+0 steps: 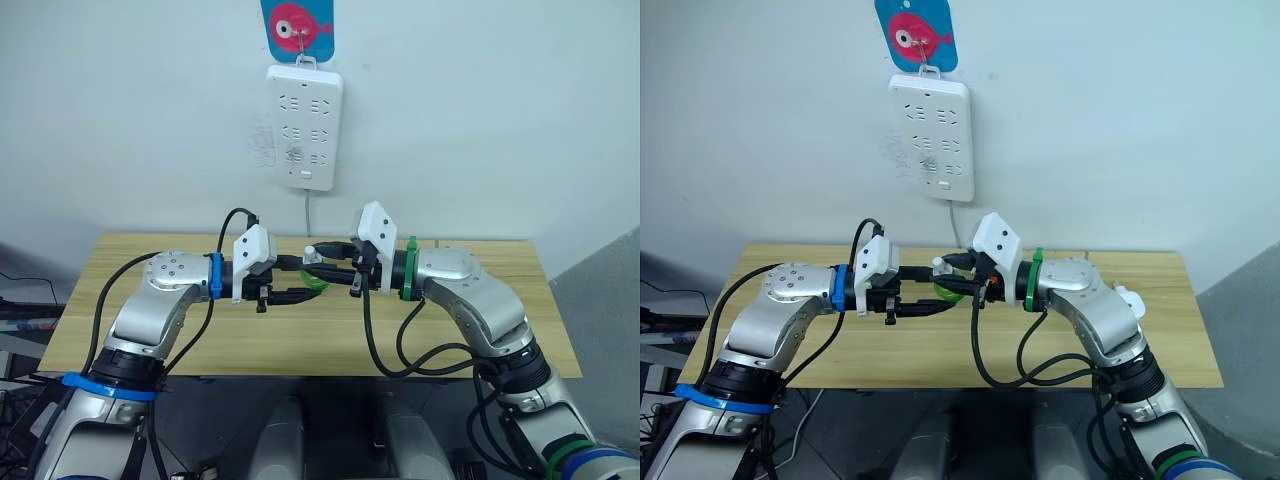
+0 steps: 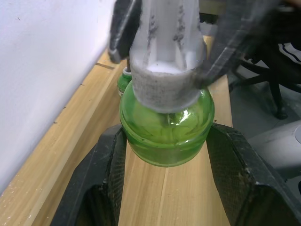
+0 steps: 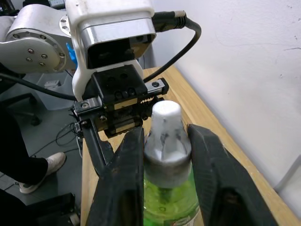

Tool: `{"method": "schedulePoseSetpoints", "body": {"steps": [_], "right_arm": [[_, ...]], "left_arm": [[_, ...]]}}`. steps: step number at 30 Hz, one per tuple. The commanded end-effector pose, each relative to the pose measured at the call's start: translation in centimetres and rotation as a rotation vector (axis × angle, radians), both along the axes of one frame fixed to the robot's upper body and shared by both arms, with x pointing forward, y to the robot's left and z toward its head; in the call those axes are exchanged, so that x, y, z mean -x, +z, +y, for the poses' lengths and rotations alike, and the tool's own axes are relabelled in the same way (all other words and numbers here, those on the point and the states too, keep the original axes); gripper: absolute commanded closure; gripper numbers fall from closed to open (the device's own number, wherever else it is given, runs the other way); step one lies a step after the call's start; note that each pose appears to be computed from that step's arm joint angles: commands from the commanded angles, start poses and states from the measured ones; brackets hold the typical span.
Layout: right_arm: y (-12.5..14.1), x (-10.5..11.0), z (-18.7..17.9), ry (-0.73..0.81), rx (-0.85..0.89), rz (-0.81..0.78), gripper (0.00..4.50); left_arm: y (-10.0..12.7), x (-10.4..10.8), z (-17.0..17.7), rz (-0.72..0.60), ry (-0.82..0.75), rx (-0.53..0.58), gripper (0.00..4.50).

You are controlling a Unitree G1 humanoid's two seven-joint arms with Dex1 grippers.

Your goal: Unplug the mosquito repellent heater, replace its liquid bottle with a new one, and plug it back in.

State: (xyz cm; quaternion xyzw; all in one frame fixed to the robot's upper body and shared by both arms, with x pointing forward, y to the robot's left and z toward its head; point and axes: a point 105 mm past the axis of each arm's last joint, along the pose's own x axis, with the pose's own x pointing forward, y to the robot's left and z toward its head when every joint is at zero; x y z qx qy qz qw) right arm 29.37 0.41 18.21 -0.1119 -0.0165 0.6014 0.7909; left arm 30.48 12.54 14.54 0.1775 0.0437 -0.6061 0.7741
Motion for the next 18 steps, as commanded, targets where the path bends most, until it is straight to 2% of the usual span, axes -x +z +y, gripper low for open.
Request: {"method": "schedulePoseSetpoints", "body": {"steps": [1, 4, 7, 10, 14, 18], "right_arm": [[0.8, 1.3, 0.5, 0.097, -0.020, -0.021, 3.52], [1.4, 2.4, 0.7, 0.215, -0.037, 0.005, 3.52], [2.7, 3.9, 0.5, 0.443, -0.036, 0.004, 3.52], [2.8, 4.0, 0.2, 0.628, 0.035, 0.001, 3.52], [2.0, 3.9, 0.1, 0.756, 0.094, -0.003, 3.52], [2.0, 3.9, 0.2, 0.775, 0.085, -0.008, 3.52]], "left_arm": [[0.7, 0.4, -0.2, -0.030, -0.023, 0.002, 2.29], [0.5, 1.3, -0.6, -0.024, -0.066, -0.004, 2.29], [0.4, 2.8, -1.2, -0.009, -0.153, -0.018, 2.29], [0.4, 4.8, -1.5, 0.020, -0.250, -0.037, 2.29], [0.6, 6.2, -1.5, 0.043, -0.297, -0.058, 2.29], [0.3, 6.7, -1.1, 0.045, -0.291, -0.076, 2.29]]}}
